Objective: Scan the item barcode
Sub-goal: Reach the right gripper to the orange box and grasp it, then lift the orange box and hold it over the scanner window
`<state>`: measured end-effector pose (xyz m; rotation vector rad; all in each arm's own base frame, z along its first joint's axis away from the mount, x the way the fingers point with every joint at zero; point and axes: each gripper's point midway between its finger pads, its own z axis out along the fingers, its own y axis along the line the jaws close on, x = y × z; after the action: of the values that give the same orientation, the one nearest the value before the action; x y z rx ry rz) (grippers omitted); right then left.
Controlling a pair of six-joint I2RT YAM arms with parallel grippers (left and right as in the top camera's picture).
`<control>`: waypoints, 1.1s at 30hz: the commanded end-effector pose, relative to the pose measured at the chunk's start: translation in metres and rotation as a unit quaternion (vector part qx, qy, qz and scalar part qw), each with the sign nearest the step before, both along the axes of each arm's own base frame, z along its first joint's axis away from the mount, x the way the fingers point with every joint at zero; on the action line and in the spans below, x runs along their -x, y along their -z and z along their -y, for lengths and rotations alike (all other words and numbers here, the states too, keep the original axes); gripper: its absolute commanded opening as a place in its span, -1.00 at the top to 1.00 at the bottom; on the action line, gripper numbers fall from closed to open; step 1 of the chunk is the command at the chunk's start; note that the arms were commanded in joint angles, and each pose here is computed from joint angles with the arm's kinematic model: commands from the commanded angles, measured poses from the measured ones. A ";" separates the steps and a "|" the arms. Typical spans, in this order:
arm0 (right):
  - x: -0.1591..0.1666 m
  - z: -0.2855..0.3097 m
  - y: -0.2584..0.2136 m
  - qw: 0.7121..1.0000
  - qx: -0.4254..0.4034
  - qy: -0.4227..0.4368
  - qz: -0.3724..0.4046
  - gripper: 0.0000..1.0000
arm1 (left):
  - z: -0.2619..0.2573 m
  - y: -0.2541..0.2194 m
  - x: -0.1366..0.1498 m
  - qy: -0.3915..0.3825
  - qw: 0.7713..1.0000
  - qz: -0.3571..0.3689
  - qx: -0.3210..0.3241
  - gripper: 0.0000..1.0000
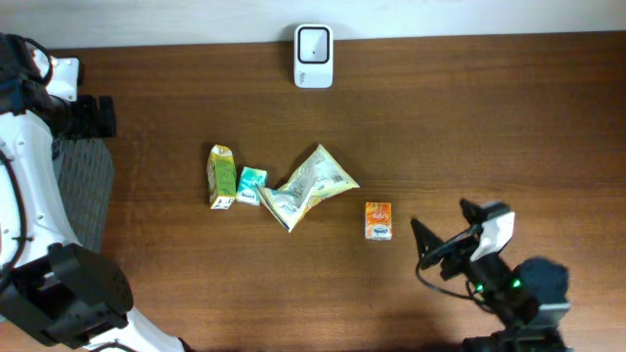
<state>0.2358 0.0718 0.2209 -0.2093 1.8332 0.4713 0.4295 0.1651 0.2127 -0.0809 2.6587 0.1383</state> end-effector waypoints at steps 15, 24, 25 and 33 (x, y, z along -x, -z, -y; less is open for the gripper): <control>-0.067 -0.045 0.165 0.850 -0.023 -0.074 -0.521 0.11 | 0.001 0.003 0.000 0.009 1.000 -0.004 0.003 -0.98; -0.053 -0.048 0.213 0.811 0.000 -0.070 -0.581 0.53 | 0.001 0.003 0.000 0.009 1.000 -0.004 0.003 -0.98; -0.056 -0.049 0.213 0.814 0.000 -0.071 -0.577 0.55 | 0.001 0.003 0.000 0.009 1.000 -0.004 0.003 -0.98; -0.060 -0.054 0.197 0.821 -0.010 -0.082 -0.565 0.92 | 0.001 0.003 0.000 0.009 1.000 -0.004 0.003 -0.99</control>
<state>0.2959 0.1224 0.0112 -0.0440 2.9940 0.8286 0.4293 0.1650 0.2125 -0.0808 2.6597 0.1373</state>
